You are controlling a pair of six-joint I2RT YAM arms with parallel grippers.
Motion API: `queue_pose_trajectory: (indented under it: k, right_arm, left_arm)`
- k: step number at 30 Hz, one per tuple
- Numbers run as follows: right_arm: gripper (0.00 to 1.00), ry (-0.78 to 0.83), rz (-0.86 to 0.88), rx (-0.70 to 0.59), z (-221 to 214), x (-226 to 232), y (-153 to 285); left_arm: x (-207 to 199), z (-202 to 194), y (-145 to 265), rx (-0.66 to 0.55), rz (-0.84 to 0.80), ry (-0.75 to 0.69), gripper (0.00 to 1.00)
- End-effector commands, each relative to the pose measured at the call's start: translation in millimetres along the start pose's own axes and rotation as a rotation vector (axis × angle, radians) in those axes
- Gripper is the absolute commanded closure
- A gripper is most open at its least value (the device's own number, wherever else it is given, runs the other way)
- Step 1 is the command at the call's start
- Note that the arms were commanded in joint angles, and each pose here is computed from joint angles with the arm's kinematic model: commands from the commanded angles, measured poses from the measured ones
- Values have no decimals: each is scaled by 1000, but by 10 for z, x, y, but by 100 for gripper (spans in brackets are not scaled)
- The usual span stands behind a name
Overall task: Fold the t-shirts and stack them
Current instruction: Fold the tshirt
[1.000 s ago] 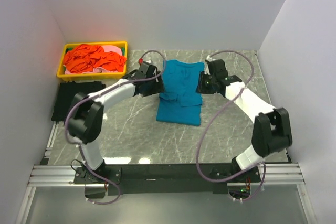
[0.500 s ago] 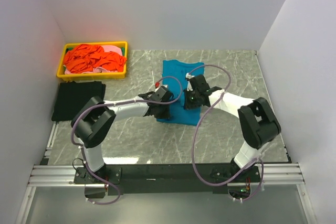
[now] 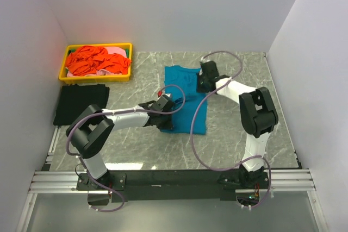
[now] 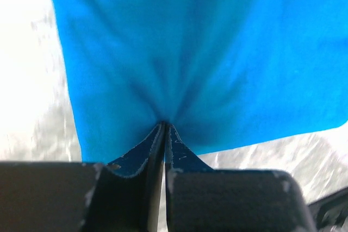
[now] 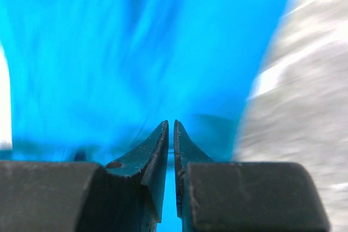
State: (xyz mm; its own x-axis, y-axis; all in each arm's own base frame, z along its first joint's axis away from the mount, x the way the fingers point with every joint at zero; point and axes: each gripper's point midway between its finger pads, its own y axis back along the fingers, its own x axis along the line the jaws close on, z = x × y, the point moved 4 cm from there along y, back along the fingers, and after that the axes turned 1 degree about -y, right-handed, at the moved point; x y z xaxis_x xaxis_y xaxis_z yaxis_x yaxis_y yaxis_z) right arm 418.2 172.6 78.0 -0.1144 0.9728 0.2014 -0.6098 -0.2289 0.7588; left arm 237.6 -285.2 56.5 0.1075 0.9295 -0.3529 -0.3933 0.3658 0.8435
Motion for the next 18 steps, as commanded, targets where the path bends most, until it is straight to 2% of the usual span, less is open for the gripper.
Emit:
queue_pose_trajectory:
  k: [1, 5, 8, 10, 11, 12, 14, 16, 18]
  right_arm:
    - [83, -91, 21, -225, 678, -7, 314]
    - [81, -28, 257, -227, 572, 429, 680]
    - [81, 26, 452, -144, 162, 752, 853]
    - [81, 39, 580, -26, -276, 924, 929]
    - [81, 62, 640, -40, -360, 1078, 954]
    - [81, 42, 693, 28, -611, 1108, 955]
    - [81, 41, 777, 54, -797, 1248, 944]
    - [81, 19, 809, 131, -1025, 1283, 845]
    - [81, 19, 827, 145, -1042, 1340, 755]
  left_arm:
    - [169, -402, 191, 136, 60, -30, 89]
    - [103, -518, 382, 135, 14, -24, 86]
    - [99, -532, 474, 120, -8, -6, 84]
    - [92, -520, 510, 103, -21, 4, 83]
    - [115, -542, 506, 106, -18, 5, 83]
    - [119, -551, 503, 108, -17, 8, 83]
    - [126, -574, 503, 115, -21, 16, 83]
    - [125, -580, 519, 113, -27, 25, 83]
    - [134, -586, 525, 111, -27, 27, 83]
